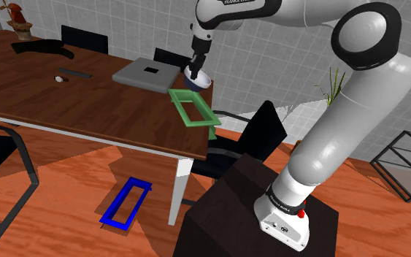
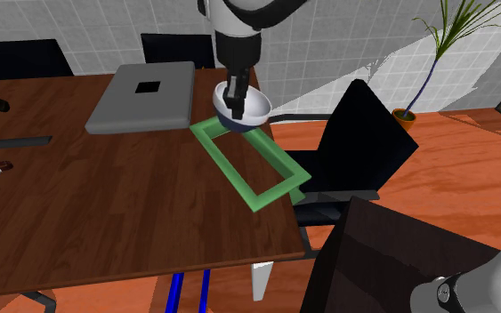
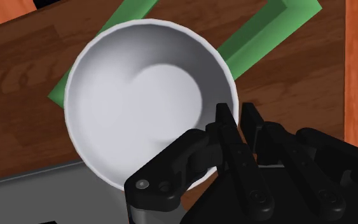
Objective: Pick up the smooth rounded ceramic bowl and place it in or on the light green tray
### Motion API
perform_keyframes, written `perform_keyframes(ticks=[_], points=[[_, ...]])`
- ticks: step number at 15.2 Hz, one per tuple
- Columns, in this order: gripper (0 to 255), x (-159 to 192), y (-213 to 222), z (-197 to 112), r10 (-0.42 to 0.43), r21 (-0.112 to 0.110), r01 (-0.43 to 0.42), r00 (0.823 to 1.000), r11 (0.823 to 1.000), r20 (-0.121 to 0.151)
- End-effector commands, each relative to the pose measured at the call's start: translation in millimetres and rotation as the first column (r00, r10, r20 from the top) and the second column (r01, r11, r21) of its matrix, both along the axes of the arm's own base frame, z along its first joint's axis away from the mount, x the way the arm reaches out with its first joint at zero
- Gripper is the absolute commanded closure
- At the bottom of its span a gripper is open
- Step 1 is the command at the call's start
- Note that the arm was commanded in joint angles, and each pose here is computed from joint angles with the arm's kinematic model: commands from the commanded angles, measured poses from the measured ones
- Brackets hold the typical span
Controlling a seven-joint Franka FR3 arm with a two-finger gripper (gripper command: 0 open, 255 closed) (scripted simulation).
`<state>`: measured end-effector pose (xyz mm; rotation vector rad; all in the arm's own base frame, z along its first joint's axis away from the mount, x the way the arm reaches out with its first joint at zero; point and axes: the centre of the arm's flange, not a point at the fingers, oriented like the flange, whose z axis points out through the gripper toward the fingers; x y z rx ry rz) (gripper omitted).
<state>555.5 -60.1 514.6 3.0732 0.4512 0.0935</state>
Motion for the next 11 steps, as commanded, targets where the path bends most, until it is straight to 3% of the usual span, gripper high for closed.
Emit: perform_keyframes(ticks=[1,11], points=[[255,0,0,-10,0.0,0.0,0.0,1.0,1.0,0.001],[255,0,0,-63,0.0,0.0,0.0,1.0,1.0,0.001]])
